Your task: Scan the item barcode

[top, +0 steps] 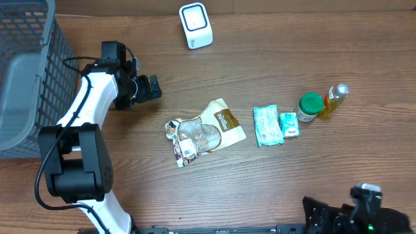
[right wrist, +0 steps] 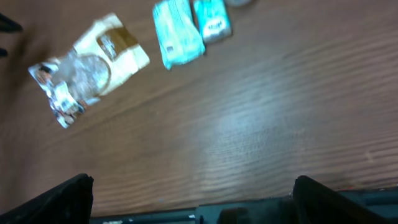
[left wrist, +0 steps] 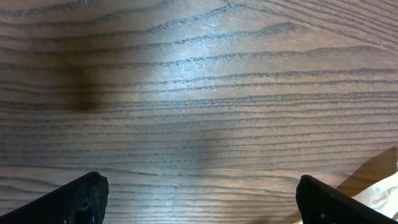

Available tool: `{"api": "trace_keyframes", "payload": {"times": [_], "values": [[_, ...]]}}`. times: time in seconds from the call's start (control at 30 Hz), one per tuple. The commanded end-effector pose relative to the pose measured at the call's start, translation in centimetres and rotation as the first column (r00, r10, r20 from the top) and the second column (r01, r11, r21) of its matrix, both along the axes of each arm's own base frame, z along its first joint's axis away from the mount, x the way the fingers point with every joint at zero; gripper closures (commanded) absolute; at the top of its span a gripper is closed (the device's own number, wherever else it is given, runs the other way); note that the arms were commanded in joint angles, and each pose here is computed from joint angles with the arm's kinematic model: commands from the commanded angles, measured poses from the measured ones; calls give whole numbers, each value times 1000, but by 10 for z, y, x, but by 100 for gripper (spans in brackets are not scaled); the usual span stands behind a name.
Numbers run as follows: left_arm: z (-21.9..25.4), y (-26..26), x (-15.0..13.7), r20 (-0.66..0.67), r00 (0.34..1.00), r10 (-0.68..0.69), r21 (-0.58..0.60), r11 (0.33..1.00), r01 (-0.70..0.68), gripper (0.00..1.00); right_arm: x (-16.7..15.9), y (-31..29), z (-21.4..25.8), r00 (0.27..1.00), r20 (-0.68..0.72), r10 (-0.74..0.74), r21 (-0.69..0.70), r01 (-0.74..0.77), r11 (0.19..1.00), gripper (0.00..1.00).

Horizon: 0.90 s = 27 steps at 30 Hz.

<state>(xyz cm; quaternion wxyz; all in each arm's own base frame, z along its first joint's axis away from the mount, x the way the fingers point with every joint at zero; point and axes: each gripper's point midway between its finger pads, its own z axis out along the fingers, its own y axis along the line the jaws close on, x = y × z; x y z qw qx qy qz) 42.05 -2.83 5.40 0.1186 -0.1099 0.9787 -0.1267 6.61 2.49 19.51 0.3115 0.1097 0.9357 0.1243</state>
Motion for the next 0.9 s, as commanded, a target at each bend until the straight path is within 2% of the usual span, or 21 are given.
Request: {"api": "trace_keyframes", "payload": {"times": [0.0,0.47,0.87], "values": [[0,1,3,7,1000,-17,10,1000,17,1,0,9,-19,999,-10,32,46,-31,998,0],[0,0,3,7,1000,-18,10,1000,18,1,-8,15,0,966,244,83,79,-105,991,0],[0,0,3,7,1000,-18,10,1000,18,1,-12,18,-8,966,211,149,77,-169,983,0]]}}
